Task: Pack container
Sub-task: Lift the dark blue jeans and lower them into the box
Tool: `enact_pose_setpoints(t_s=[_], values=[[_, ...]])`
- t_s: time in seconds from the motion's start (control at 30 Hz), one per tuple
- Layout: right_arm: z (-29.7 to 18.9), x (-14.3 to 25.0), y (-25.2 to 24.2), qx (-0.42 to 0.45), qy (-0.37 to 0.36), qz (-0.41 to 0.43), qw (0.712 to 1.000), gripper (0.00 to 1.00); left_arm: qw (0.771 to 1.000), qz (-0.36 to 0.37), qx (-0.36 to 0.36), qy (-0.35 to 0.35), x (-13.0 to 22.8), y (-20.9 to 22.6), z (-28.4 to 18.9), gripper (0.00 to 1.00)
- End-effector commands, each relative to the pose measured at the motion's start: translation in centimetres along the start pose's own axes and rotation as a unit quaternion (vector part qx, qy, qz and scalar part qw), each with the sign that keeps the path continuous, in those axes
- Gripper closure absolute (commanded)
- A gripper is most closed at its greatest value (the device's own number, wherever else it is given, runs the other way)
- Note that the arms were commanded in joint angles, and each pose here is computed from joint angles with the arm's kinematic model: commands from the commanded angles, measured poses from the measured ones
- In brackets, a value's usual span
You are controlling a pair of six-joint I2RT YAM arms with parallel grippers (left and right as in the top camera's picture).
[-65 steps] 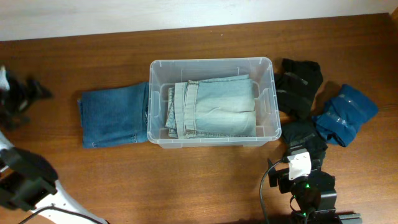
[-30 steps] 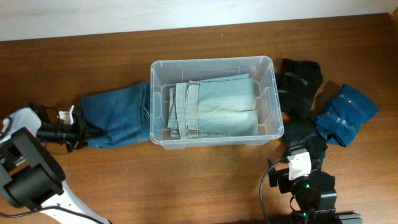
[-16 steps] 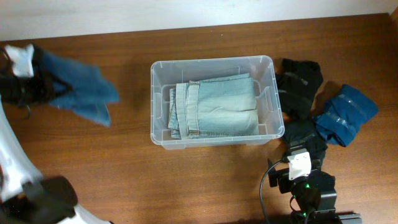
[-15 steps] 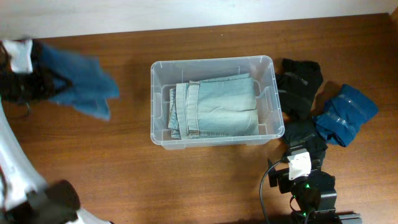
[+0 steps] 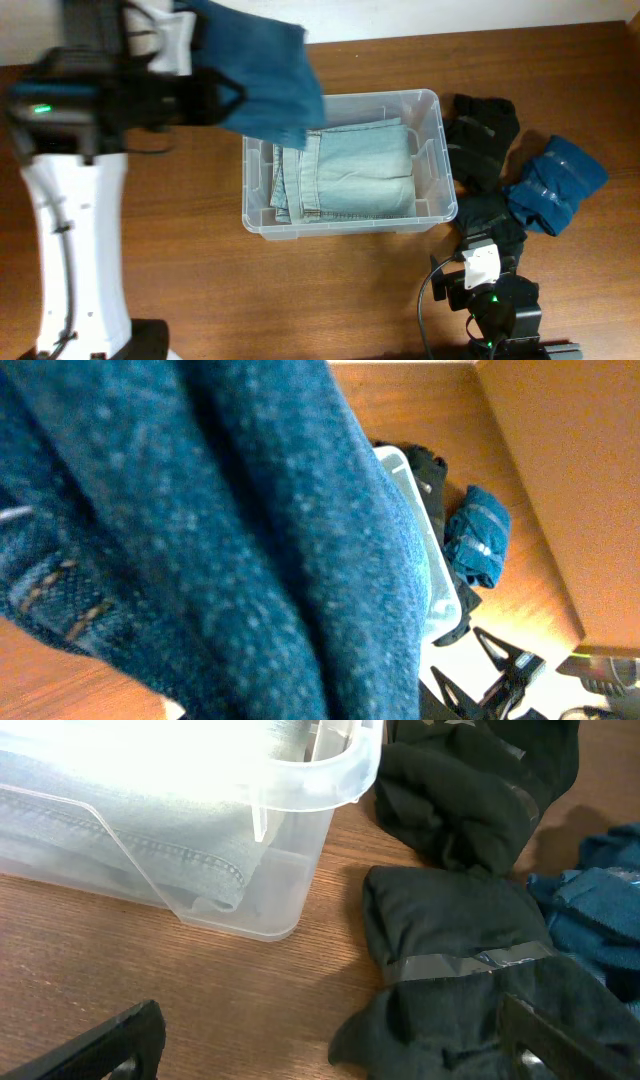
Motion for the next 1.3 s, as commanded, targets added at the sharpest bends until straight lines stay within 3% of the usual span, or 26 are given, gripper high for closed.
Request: enact_pose_setpoints(t_s=[0.0,0.3,0.47,0.73,0.77,0.83,0.9,0.93,1.0,1.07,1.27], values=[[0.1,0.1,-0.1,0.001,-0.001,0.006,1.000,0.02,0.999,-0.028,-0.016,-0.013,0.0,-3.1,1.8,0.99],[0.1,0.1,-0.1,0.001,-0.001,0.006,1.000,0.02,0.997,-0.070,-0.030,0.031,4.2,-6.0,11.8,0.99],[0.1,0.1,-0.1,0.001,-0.001,0.006,1.000,0.02,0.988,-0.121,-0.058,0.078,8.3,-4.1,15.9,0.99],[0.1,0.1,-0.1,0.001,-0.001,0.006,1.000,0.02,0.970,-0.145,-0.126,0.149,14.1,-0.6,18.3,0.99],[0.1,0.1,-0.1,0.001,-0.001,0.006,1.000,0.02,0.968,-0.146,-0.130,0.154,14.5,-0.4,18.4,0.95],[0.1,0.1,-0.1,0.001,-0.001,0.006,1.000,0.02,0.965,-0.148,-0.136,0.166,15.0,-0.2,18.3,0.59],[0.1,0.1,-0.1,0.001,-0.001,0.006,1.000,0.02,0.963,-0.150,-0.140,0.174,15.3,0.0,17.9,0.44],[0.1,0.1,-0.1,0.001,-0.001,0.006,1.000,0.02,0.961,-0.154,-0.144,0.177,15.3,0.2,17.5,0.15],[0.1,0.1,-0.1,0.001,-0.001,0.006,1.000,0.02,0.959,-0.162,-0.150,0.176,14.9,0.7,16.2,0.13],[0.1,0.1,-0.1,0.001,-0.001,0.006,1.000,0.02,0.961,-0.160,-0.154,0.164,14.0,1.4,14.3,0.01],[0.1,0.1,-0.1,0.001,-0.001,0.006,1.000,0.02,0.974,-0.132,-0.163,0.086,10.8,3.2,8.0,0.01]])
Point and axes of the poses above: each gripper's point midway between its finger pads, its own z axis out along the fingers, its own y axis along the line the jaws close on, x = y × z, the point moved 6 cm from there along -z, back along the fingers, and after that the axes turned 6 degrees about z, right-handed, at the moved point
